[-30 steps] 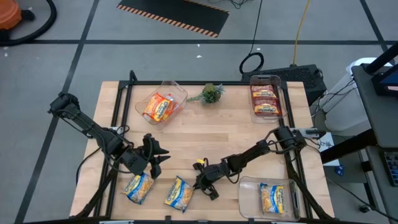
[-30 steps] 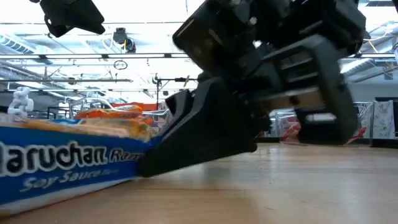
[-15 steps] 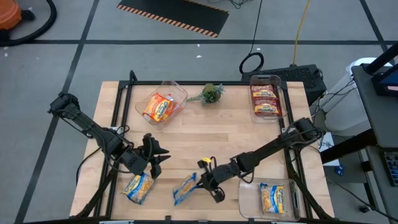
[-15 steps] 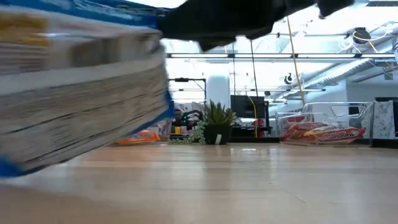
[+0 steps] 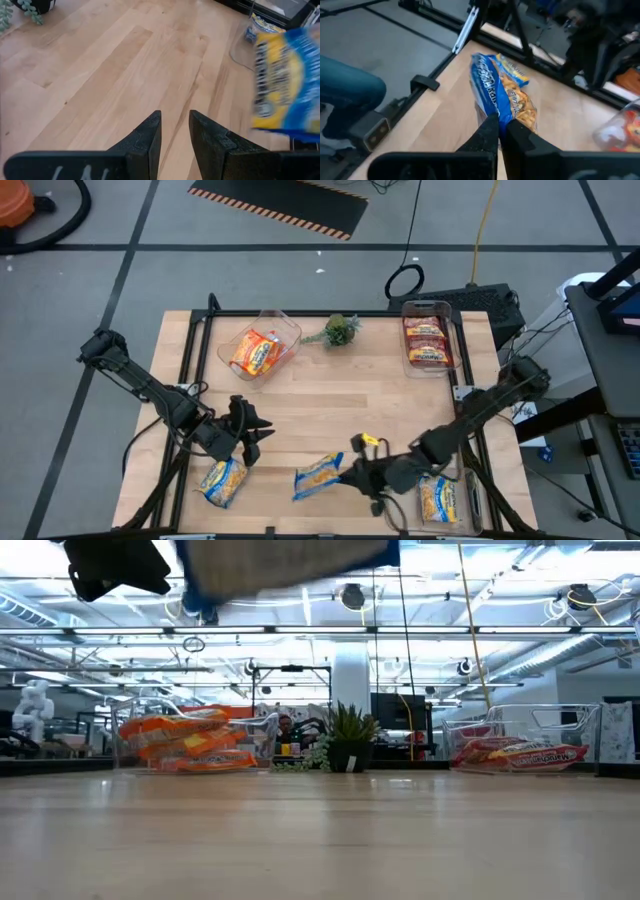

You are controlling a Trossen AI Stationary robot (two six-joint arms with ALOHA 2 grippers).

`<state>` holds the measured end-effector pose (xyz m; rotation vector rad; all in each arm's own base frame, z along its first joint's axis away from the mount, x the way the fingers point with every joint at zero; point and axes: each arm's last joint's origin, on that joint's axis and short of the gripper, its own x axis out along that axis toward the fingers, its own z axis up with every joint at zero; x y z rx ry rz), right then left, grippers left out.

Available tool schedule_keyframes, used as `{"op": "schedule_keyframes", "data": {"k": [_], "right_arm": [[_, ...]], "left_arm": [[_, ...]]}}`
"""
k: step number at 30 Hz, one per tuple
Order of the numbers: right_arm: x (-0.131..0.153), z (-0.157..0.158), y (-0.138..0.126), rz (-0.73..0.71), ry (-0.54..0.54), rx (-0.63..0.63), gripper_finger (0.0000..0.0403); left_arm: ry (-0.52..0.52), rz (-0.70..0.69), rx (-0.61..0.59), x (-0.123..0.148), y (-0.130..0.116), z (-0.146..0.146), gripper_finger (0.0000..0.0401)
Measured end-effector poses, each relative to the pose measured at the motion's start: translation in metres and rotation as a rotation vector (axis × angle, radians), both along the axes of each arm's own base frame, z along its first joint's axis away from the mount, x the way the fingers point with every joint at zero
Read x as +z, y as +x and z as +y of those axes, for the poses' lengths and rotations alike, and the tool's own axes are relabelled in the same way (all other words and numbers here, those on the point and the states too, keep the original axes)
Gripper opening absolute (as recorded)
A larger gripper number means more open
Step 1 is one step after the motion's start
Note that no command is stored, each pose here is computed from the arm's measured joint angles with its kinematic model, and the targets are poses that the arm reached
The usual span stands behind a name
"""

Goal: Sort Maruchan noodles
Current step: Put the right blue noodle pack into the bottom transparent bin

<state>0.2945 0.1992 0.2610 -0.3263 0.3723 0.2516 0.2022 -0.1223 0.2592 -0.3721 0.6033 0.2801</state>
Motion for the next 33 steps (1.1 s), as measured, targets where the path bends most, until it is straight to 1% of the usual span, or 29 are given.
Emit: {"op": "schedule_keyframes", "data": {"k": [6,9,11,14,19,23,29,33], "right_arm": [[0.023,0.015,-0.035,-0.020,0.044,0.003,0.0000],[0.036,0.022,-0.051,-0.040,0.107,0.037,0.0000],[0.041,0.026,-0.061,-0.034,0.126,0.063,0.0000],[0.043,0.031,-0.077,-0.007,0.127,0.082,0.0000],[0.046,0.033,-0.099,-0.012,0.094,-0.019,0.0000],[0.050,0.036,-0.114,-0.030,0.112,-0.071,0.0000],[0.048,0.047,-0.135,-0.010,0.164,-0.081,0.0000],[0.041,0.050,-0.152,0.060,0.186,-0.081,0.0000]], "left_arm": [[-0.013,-0.014,0.002,0.001,0.001,-0.001,0.0104],[-0.012,-0.014,0.002,0.001,0.001,-0.001,0.0104],[-0.009,-0.013,-0.001,0.001,0.001,-0.001,0.0104],[-0.008,-0.013,-0.001,0.001,0.001,-0.001,0.0104],[0.019,-0.008,-0.021,0.001,0.001,-0.001,0.0104],[0.056,-0.001,-0.033,0.001,0.003,0.003,0.0104],[0.091,0.014,0.016,0.001,0.013,0.021,0.0104],[0.094,0.026,0.053,0.001,0.019,0.035,0.0104]]}}
